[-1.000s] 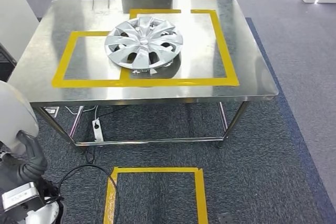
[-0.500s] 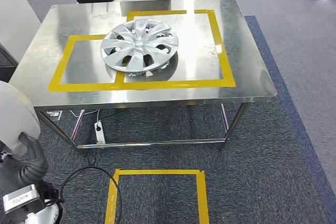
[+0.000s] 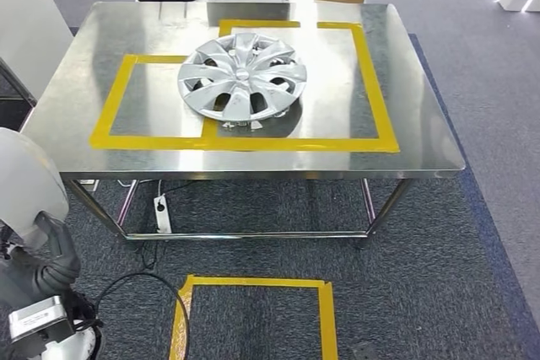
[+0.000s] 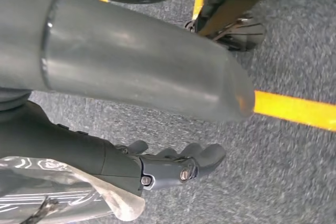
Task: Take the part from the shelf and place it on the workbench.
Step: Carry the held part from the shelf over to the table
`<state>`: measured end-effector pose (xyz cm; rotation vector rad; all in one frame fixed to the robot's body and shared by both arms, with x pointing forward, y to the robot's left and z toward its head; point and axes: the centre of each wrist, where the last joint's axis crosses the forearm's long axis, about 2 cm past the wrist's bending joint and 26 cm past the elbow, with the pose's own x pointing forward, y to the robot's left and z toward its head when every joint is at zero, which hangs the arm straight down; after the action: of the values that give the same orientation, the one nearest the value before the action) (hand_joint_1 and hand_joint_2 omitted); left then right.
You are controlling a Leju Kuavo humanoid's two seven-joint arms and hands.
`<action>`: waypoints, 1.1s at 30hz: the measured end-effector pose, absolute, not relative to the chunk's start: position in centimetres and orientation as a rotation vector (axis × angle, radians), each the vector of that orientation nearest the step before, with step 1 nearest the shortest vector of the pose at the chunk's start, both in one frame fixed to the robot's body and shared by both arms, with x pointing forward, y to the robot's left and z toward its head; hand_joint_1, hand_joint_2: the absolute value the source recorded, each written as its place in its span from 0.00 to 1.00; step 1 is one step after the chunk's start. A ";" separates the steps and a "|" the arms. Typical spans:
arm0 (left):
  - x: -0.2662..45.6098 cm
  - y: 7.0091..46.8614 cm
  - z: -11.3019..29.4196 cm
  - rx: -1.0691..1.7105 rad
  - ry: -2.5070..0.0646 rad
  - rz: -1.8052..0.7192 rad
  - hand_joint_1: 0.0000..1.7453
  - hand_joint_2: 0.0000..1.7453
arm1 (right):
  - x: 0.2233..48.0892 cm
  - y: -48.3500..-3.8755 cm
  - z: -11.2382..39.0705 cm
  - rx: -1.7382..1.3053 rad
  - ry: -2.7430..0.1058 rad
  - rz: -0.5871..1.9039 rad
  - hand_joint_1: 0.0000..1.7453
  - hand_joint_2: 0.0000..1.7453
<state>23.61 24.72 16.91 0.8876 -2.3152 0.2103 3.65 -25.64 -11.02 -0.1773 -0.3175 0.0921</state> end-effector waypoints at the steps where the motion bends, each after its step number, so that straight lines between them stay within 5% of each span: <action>1: 23.6 24.7 16.9 0.886 -2.315 0.209 1.00 1.00 | 3.6 -25.6 -11.0 -0.177 -0.316 0.092 0.00 0.00; 33: 23.3 24.7 16.5 0.870 -2.301 0.182 1.00 1.00 | 3.4 -25.5 -11.0 -0.172 -0.316 0.094 0.00 0.00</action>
<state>23.29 24.72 16.51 0.8698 -2.3011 0.1822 3.36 -25.49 -11.05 -0.1718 -0.3157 0.0937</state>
